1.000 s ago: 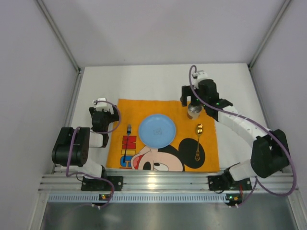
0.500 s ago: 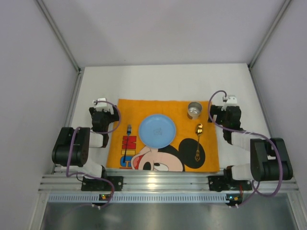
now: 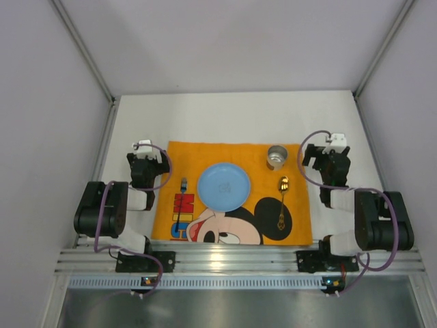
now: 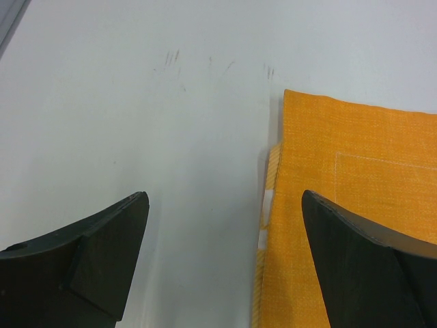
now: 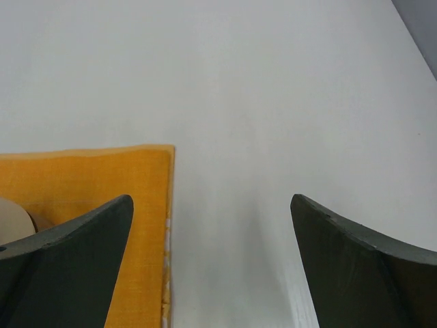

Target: Set the dinner table for one person

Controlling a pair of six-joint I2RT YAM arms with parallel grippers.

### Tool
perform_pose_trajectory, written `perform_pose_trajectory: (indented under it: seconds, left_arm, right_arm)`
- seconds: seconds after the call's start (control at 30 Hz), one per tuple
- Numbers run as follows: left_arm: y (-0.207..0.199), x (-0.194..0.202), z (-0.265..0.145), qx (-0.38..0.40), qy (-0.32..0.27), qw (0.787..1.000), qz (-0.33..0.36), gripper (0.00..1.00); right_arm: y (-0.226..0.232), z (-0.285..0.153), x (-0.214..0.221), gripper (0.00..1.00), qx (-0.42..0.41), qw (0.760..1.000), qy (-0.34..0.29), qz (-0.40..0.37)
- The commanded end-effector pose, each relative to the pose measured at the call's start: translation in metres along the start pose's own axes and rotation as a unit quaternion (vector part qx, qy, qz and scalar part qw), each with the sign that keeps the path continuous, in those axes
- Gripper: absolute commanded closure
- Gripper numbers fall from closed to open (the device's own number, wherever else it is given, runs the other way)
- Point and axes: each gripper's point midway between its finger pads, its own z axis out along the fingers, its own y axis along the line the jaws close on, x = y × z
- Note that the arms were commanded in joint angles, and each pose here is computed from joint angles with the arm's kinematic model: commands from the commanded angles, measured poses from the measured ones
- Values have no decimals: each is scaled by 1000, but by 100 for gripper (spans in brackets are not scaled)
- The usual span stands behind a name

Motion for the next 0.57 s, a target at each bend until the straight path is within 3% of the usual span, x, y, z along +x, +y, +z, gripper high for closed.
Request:
perform_pose_trajectory:
  seconds: [0.0, 0.2, 0.53]
  left_arm:
    - [0, -16, 1, 4, -36, 999, -2, 1]
    - [-1, -16, 1, 4, -36, 999, -3, 1]
    - [0, -16, 1, 4, -35, 999, -2, 1]
  right_arm:
    - [-4, -1, -22, 0, 24, 998, -58, -13]
    - [10, -13, -23, 0, 24, 994, -100, -34]
    - [9, -12, -19, 0, 20, 995, -91, -33]
